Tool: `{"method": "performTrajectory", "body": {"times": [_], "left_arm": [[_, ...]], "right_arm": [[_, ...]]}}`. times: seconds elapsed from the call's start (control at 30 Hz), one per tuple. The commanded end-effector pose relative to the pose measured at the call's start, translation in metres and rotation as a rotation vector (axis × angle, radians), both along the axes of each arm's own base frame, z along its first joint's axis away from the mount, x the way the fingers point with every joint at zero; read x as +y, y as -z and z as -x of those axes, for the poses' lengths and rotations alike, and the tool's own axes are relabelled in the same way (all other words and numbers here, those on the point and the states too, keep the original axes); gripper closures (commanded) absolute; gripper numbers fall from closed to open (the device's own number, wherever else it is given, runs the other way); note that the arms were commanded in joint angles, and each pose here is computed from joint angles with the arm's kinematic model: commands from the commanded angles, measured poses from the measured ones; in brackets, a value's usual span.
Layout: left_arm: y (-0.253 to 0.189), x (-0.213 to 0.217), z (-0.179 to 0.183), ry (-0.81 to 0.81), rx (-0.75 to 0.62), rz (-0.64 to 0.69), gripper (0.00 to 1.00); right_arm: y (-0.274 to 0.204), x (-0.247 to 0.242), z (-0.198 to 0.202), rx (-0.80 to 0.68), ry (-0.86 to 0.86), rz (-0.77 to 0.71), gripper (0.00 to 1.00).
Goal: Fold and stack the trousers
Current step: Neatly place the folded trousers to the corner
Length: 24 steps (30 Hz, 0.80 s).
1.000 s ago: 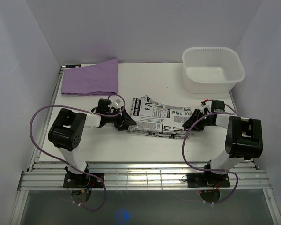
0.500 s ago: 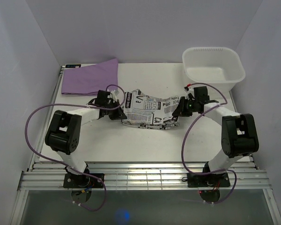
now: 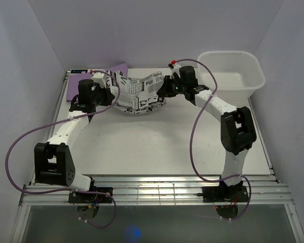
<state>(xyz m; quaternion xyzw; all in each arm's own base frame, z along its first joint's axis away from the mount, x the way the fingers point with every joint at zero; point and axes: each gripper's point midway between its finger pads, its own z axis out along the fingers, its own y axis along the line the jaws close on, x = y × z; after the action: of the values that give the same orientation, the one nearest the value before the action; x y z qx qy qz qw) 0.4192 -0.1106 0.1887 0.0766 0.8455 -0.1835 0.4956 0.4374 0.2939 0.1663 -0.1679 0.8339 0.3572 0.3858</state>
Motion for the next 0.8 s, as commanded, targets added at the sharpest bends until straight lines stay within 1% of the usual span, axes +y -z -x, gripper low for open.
{"method": "performTrajectory", "body": {"times": [0.0, 0.03, 0.1, 0.17, 0.2, 0.23, 0.27, 0.3, 0.33, 0.37, 0.4, 0.43, 0.47, 0.5, 0.53, 0.6, 0.63, 0.7, 0.77], "left_arm": [[-0.067, 0.036, -0.030, -0.043, -0.261, -0.090, 1.00], [-0.076, 0.042, -0.036, -0.056, -0.302, -0.096, 1.00], [-0.089, 0.066, -0.052, -0.096, -0.362, -0.134, 1.00], [-0.095, 0.094, -0.065, -0.149, -0.387, -0.143, 1.00], [-0.087, 0.114, -0.073, -0.187, -0.372, -0.144, 1.00], [-0.095, 0.124, -0.079, -0.208, -0.392, -0.144, 1.00], [-0.097, 0.140, -0.085, -0.232, -0.404, -0.146, 1.00], [-0.088, 0.149, -0.092, -0.244, -0.390, -0.146, 1.00], [-0.097, 0.157, -0.098, -0.258, -0.416, -0.137, 1.00], [-0.096, 0.166, -0.101, -0.270, -0.419, -0.131, 1.00], [-0.094, 0.180, -0.104, -0.288, -0.419, -0.135, 1.00], [-0.087, 0.188, -0.109, -0.299, -0.410, -0.136, 1.00], [-0.090, 0.196, -0.112, -0.313, -0.427, -0.141, 1.00], [-0.088, 0.207, -0.113, -0.344, -0.422, -0.116, 1.00], [-0.085, 0.212, -0.114, -0.349, -0.420, -0.106, 1.00], [-0.071, 0.228, -0.115, -0.383, -0.406, -0.094, 1.00], [-0.072, 0.233, -0.115, -0.395, -0.424, -0.092, 1.00], [-0.061, 0.248, -0.112, -0.429, -0.414, -0.074, 1.00], [-0.060, 0.257, -0.113, -0.445, -0.429, -0.073, 1.00]], "right_arm": [[-0.075, 0.039, -0.041, -0.243, -0.005, -0.109, 0.92], [-0.087, 0.050, -0.056, -0.282, -0.005, -0.127, 0.92], [-0.101, 0.067, -0.069, -0.334, -0.004, -0.144, 0.92], [-0.115, 0.086, -0.092, -0.391, 0.002, -0.171, 0.92], [-0.121, 0.097, -0.096, -0.415, -0.003, -0.185, 0.92], [-0.102, 0.107, -0.107, -0.408, -0.001, -0.179, 0.92], [-0.123, 0.118, -0.112, -0.463, 0.006, -0.213, 0.92], [-0.124, 0.125, -0.116, -0.477, 0.007, -0.232, 0.92], [-0.112, 0.135, -0.124, -0.493, 0.012, -0.246, 0.92], [-0.119, 0.139, -0.128, -0.527, 0.029, -0.267, 0.92], [-0.117, 0.151, -0.126, -0.543, 0.023, -0.284, 0.92], [-0.102, 0.159, -0.129, -0.548, 0.024, -0.284, 0.92], [-0.106, 0.164, -0.131, -0.587, 0.038, -0.306, 0.92], [-0.109, 0.176, -0.126, -0.608, 0.034, -0.327, 0.92], [-0.092, 0.184, -0.128, -0.604, 0.036, -0.329, 0.92], [-0.104, 0.199, -0.123, -0.667, 0.046, -0.381, 0.92], [-0.083, 0.206, -0.127, -0.659, 0.057, -0.371, 0.92], [-0.079, 0.216, -0.125, -0.683, 0.076, -0.388, 0.92], [-0.068, 0.220, -0.126, -0.687, 0.103, -0.394, 0.92]]}}
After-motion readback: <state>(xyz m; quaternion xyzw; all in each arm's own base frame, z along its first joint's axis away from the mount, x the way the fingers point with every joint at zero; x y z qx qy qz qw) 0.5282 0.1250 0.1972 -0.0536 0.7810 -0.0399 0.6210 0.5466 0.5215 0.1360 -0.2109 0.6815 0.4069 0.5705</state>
